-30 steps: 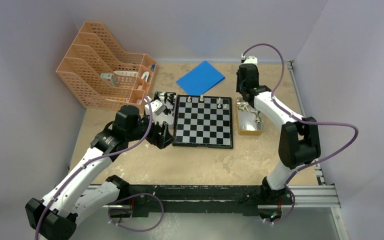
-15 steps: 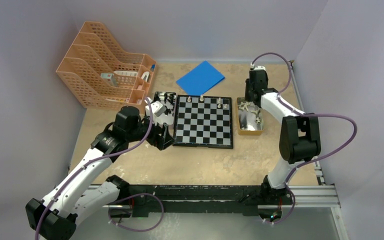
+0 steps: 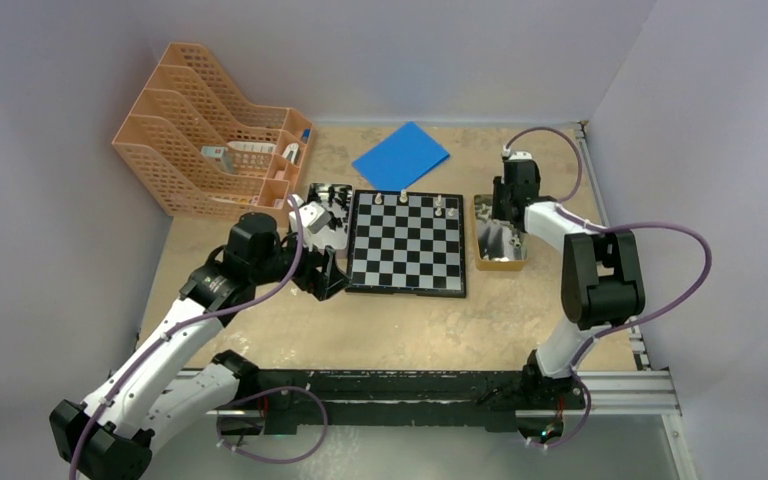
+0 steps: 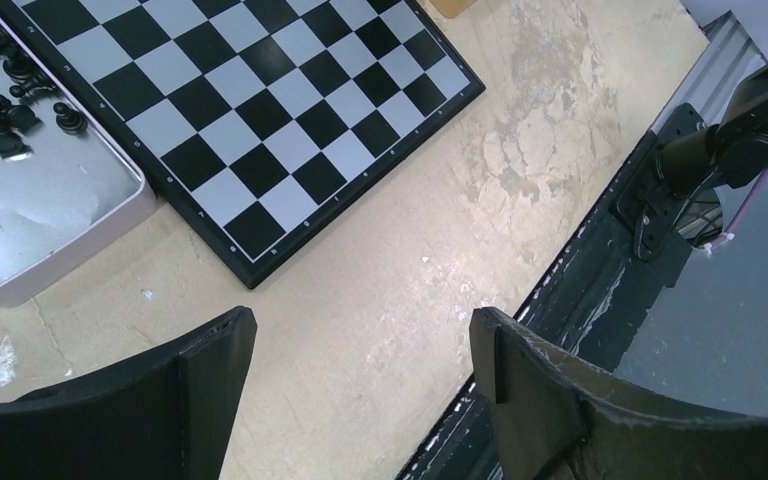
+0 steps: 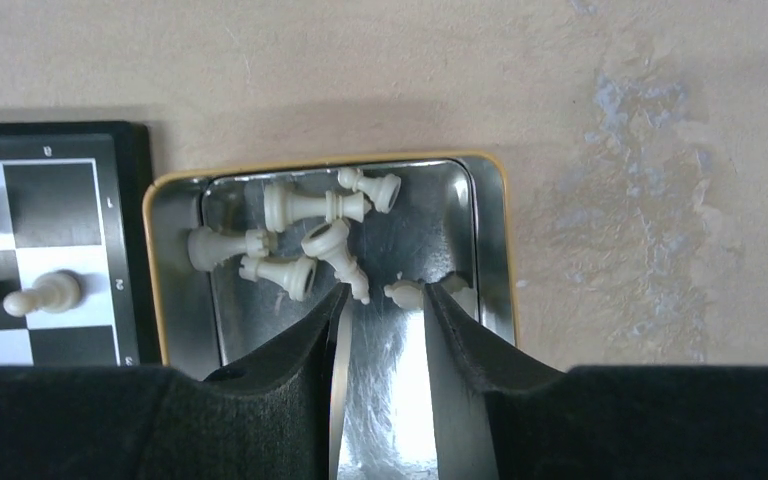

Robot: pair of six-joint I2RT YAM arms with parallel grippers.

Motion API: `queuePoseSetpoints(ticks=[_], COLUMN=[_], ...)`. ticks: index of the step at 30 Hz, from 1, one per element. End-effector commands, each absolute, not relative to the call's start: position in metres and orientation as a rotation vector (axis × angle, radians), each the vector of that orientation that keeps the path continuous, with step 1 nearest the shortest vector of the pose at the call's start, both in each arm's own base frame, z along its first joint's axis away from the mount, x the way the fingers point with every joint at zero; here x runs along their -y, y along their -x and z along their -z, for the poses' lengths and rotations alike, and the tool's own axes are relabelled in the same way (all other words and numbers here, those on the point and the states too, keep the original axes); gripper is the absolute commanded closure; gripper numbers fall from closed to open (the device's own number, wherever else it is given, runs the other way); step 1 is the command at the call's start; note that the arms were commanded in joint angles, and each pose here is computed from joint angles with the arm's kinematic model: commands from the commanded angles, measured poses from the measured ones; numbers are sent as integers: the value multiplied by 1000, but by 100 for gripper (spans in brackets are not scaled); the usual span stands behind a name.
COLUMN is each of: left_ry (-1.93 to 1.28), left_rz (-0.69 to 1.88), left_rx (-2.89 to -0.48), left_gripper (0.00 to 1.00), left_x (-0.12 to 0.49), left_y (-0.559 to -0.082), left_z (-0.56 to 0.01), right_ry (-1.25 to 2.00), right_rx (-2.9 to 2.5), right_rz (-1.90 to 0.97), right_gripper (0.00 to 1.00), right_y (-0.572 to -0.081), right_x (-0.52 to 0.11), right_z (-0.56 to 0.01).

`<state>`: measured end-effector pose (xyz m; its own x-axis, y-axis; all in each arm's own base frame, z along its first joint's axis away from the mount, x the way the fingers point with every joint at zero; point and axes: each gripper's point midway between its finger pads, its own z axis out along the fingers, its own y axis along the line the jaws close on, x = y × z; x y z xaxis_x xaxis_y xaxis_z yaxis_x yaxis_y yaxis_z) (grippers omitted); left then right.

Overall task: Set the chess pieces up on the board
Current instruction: Pick up the chess piece from the storage box.

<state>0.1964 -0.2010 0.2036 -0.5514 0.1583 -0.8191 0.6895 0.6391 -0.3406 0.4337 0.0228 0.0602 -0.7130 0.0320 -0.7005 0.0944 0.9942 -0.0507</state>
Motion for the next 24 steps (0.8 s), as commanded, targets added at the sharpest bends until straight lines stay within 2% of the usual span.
queuePoseSetpoints(ticks=[1,6,24], left_ry=[-686,-679,-643], left_rz=[877,874,827], left_rx=[-2002,-1995,-1957], left_gripper=[21,21,21], left_x=[204,203,195], left_y=[-195,-193,-195], left_z=[-213,-214,-224], right_ry=[-33,26,64], right_rx=[-2205,-2226,-2318], right_rz=[91,1,66], right_gripper=[65,68,67], right_y=[-448,-451,-450], right_x=[-24,-39,-32], right_z=[-96,-89,-57])
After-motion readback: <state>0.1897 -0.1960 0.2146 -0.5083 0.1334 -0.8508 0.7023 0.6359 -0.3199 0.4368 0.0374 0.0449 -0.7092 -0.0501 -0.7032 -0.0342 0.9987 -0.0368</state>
